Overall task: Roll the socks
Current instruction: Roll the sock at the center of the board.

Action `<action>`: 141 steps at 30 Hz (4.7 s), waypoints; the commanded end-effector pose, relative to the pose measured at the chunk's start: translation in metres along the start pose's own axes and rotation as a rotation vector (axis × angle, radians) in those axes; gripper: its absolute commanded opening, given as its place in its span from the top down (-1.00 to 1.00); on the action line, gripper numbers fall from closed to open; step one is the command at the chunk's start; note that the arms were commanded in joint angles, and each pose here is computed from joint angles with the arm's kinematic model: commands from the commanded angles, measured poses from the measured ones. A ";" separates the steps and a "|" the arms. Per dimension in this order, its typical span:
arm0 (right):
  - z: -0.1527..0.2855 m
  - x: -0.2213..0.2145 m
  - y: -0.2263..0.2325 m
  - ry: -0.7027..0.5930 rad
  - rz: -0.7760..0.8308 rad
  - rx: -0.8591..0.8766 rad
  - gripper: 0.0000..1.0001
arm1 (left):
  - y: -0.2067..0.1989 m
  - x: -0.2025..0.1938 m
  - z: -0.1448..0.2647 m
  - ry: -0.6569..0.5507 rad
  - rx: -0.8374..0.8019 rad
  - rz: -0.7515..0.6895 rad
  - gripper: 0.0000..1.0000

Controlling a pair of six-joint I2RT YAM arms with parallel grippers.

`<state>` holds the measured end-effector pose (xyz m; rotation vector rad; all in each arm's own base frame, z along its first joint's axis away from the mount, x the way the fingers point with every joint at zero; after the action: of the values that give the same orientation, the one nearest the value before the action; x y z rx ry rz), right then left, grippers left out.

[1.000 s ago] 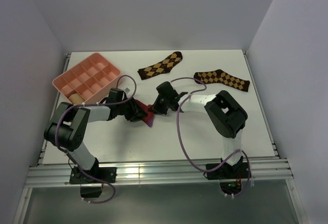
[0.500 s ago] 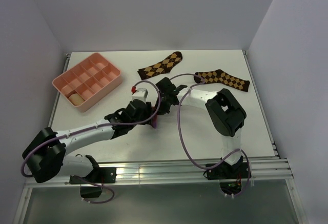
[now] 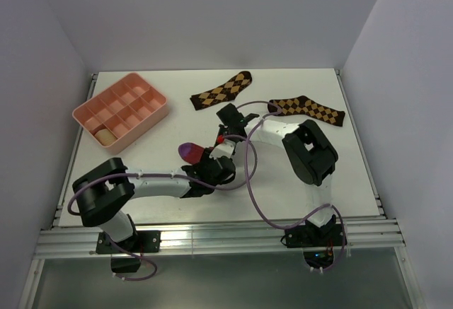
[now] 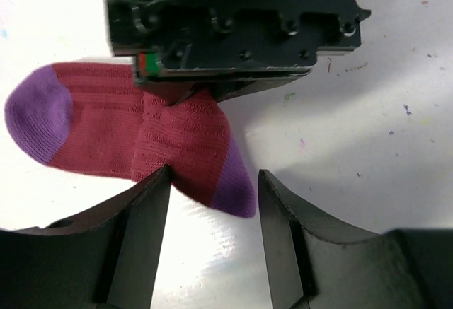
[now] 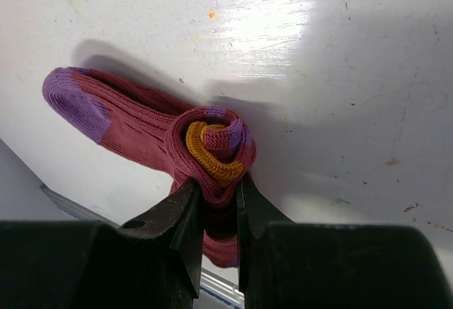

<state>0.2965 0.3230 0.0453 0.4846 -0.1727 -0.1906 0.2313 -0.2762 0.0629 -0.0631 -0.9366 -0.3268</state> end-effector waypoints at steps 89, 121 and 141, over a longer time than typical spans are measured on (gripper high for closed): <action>-0.014 0.000 -0.020 -0.188 -0.051 0.035 1.00 | 0.097 -0.007 -0.064 0.634 -0.365 0.884 0.35; -0.001 -0.013 -0.034 0.024 -0.086 -0.193 1.00 | -0.007 0.042 0.018 -0.171 0.035 0.002 0.00; -0.005 -0.022 -0.029 0.090 -0.074 -0.145 1.00 | 0.018 0.000 -0.022 -0.066 0.250 -0.064 -0.09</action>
<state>0.2947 0.3168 0.0480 0.4441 -0.1513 -0.2817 0.2481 -0.2705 0.0599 0.1599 -1.0641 -0.3024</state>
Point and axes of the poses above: each gripper's point midway between its finger pads, its own z axis back along the fingers, its own y axis along the line the jaws close on, x = y × z, the point moved 2 cm from there along z, back along the fingers, and after that the axes turned 5 degrees about z, right-handed, at the moved point
